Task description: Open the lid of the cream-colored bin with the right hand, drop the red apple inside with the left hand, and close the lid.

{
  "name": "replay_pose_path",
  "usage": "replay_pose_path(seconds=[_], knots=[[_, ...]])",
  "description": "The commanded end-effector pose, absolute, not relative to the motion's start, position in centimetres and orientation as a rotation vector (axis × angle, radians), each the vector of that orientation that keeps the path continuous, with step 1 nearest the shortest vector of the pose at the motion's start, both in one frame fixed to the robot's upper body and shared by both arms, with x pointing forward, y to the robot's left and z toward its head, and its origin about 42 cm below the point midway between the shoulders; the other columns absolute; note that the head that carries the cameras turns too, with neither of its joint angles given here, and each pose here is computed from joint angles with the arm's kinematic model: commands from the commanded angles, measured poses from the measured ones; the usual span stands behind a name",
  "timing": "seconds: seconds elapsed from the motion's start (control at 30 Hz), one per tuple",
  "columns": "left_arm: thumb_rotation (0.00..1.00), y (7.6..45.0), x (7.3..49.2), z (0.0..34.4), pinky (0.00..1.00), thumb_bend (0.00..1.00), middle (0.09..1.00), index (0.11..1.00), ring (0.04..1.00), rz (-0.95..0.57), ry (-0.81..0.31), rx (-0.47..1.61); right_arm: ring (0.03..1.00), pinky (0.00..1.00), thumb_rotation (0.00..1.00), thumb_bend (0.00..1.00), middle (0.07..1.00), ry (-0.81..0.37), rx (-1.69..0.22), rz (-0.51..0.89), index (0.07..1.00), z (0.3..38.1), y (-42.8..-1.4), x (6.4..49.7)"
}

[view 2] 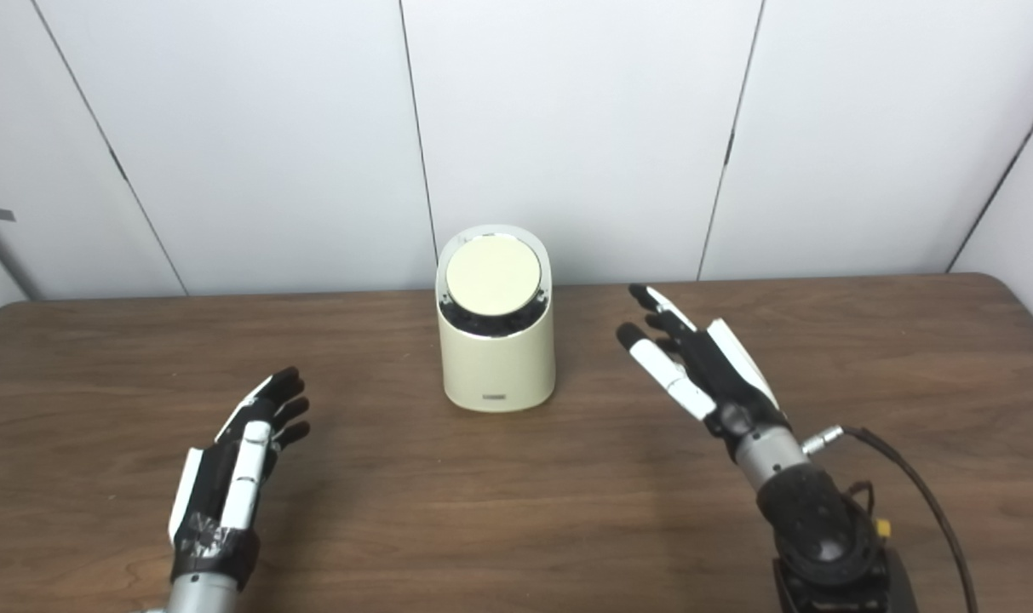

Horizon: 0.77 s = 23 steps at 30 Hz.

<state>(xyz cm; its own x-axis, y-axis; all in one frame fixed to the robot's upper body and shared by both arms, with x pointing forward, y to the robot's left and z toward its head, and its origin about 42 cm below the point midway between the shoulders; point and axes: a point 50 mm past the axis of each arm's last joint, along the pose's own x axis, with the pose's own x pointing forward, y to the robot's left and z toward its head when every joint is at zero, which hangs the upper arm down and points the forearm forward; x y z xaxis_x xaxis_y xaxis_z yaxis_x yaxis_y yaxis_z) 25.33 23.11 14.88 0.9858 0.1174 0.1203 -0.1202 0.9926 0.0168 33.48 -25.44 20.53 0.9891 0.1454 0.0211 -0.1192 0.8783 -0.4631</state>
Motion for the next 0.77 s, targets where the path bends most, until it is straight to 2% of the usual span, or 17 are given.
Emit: replay_pose_path(seconds=[0.0,0.2,0.4,0.47,0.73], knots=[[0.90,23.5,25.0,15.7,0.87,0.49,0.902,0.890,0.889,0.127,-0.192,0.004,0.933,0.85,1.00,0.57,0.967,-0.171,-0.372,0.113,0.955,21.8,-24.8,33.6],[0.94,24.7,23.2,13.8,0.90,0.47,0.915,0.899,0.901,0.144,-0.154,0.012,0.980,0.94,1.00,0.57,0.983,-0.136,-0.238,0.073,0.980,19.0,-24.7,32.3],[0.91,25.7,21.4,12.1,0.91,0.47,0.915,0.902,0.902,0.189,-0.140,0.008,0.984,1.00,1.00,0.56,0.977,-0.091,-0.176,0.053,1.000,16.8,-24.9,30.6],[0.92,25.9,21.0,11.7,0.90,0.47,0.914,0.905,0.899,0.198,-0.141,0.009,0.981,0.97,1.00,0.55,0.979,-0.086,-0.157,0.050,1.000,16.5,-24.9,30.3],[0.92,26.2,20.5,11.0,0.91,0.48,0.913,0.910,0.907,0.249,-0.170,0.023,0.983,0.97,1.00,0.54,0.987,-0.093,-0.115,0.045,0.997,16.0,-24.9,29.5]])
